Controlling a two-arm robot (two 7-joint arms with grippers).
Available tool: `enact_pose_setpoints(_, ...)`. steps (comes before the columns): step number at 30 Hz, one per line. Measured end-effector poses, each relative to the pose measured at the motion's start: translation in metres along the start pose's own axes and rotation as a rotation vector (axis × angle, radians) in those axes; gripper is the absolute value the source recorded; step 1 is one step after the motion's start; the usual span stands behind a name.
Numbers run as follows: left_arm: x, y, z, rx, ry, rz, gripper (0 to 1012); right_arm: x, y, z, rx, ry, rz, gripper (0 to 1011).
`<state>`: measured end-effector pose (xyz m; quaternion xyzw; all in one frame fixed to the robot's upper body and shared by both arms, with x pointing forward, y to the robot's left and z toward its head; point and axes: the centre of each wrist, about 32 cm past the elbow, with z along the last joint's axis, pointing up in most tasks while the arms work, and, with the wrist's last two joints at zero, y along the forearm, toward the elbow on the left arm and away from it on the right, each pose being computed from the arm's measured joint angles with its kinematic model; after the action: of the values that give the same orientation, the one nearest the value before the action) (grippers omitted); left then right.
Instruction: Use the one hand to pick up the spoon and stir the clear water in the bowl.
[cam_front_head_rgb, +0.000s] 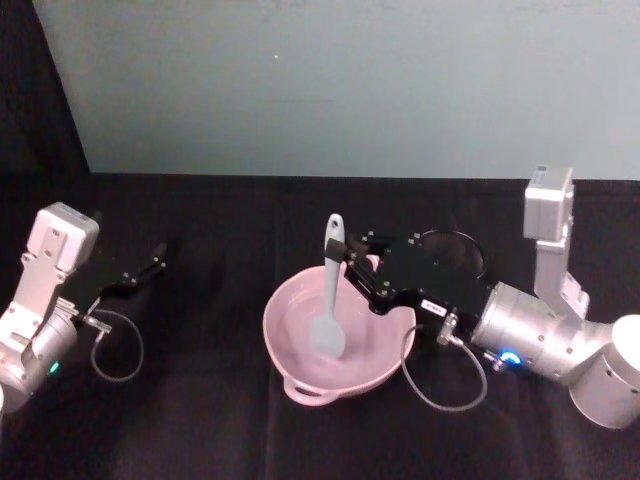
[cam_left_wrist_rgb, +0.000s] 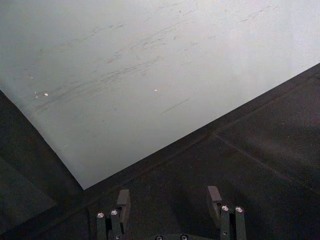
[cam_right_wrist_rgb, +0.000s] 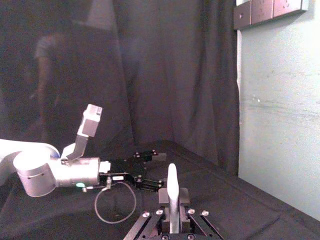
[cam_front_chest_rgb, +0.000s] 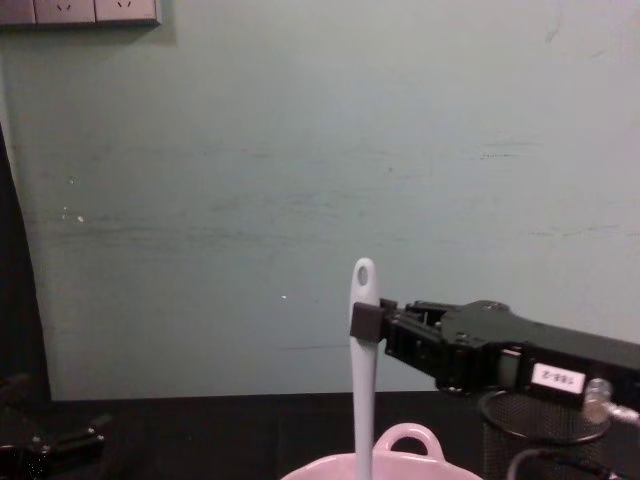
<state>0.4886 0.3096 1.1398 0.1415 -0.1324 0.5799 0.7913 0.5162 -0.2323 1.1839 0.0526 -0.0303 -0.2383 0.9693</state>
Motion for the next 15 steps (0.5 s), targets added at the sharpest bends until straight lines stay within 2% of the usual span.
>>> enact_pose_setpoints(6,0.0,0.0,0.0,0.0,0.0,0.0,1005,0.011,0.011,-0.007,-0.013,0.001,-0.016,110)
enact_pose_setpoints(9,0.0,0.0,0.0,0.0,0.0,0.0,1005,0.022,0.019,-0.01,-0.019,-0.006,-0.033,110)
enact_pose_setpoints(15,0.0,0.0,0.0,0.0,0.0,0.0,1005,0.035,0.018,-0.008,-0.01,-0.023,-0.073,110)
